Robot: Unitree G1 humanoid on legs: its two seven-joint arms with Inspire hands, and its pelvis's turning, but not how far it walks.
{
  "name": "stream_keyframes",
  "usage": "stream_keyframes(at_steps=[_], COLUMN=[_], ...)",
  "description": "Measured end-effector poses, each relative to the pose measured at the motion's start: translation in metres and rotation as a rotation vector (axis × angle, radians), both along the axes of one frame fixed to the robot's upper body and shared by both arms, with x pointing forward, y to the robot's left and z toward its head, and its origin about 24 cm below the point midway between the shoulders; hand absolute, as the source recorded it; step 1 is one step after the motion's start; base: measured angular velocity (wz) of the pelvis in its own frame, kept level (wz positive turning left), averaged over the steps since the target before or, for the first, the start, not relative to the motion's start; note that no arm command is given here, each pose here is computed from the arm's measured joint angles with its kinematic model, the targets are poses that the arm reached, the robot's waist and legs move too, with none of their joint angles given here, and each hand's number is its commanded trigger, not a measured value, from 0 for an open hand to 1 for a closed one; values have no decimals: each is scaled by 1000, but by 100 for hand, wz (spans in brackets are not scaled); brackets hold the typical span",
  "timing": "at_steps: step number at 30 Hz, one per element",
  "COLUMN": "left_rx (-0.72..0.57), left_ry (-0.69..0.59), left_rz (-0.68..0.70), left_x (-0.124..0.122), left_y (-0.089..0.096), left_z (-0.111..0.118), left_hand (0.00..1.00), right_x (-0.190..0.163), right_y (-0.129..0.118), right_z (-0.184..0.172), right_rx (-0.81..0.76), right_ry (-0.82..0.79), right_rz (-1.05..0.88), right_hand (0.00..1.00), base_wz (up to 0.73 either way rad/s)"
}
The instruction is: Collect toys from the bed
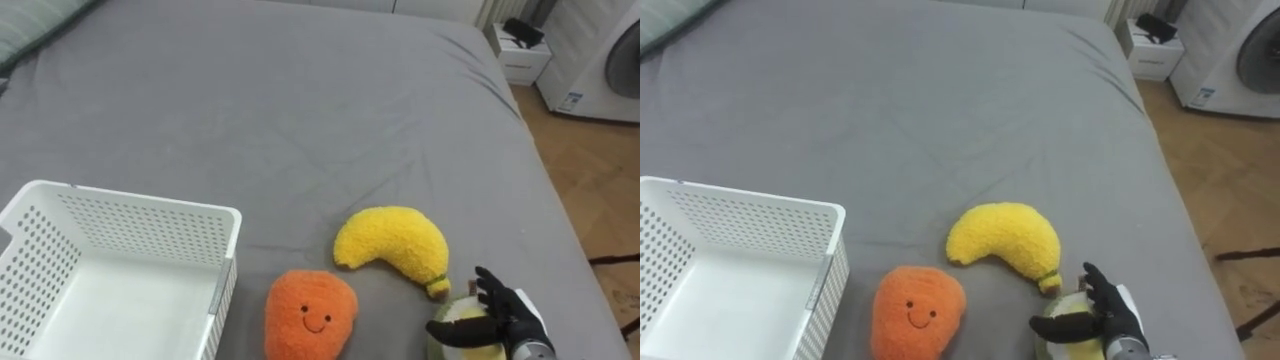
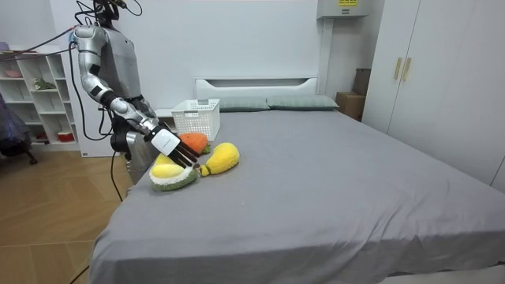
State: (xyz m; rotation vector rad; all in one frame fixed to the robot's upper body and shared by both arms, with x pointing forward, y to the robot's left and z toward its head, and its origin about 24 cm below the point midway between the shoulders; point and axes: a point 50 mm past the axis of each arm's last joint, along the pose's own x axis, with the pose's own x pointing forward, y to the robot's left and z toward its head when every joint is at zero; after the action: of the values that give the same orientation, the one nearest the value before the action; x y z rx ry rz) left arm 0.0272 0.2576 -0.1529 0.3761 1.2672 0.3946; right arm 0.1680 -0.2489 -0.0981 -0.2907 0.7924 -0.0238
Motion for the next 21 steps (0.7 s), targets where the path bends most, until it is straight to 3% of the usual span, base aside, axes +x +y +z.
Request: stream_keyframes(at_steps=[7,21], left_rx=[-13,-37], left_ry=[-2,-11], left_rz=[-6,-3], left_x=[1,4], left_y=[2,4], left_z=[0,1], left_hand=[0,0], right_x=[1,2], right_y=[-2,-2], right_z=[-2,-2], right_rx=[-53,-79], right_ry=[62,89], right_rz=[127,186], right_hand=[0,0], base_wz=[2,1])
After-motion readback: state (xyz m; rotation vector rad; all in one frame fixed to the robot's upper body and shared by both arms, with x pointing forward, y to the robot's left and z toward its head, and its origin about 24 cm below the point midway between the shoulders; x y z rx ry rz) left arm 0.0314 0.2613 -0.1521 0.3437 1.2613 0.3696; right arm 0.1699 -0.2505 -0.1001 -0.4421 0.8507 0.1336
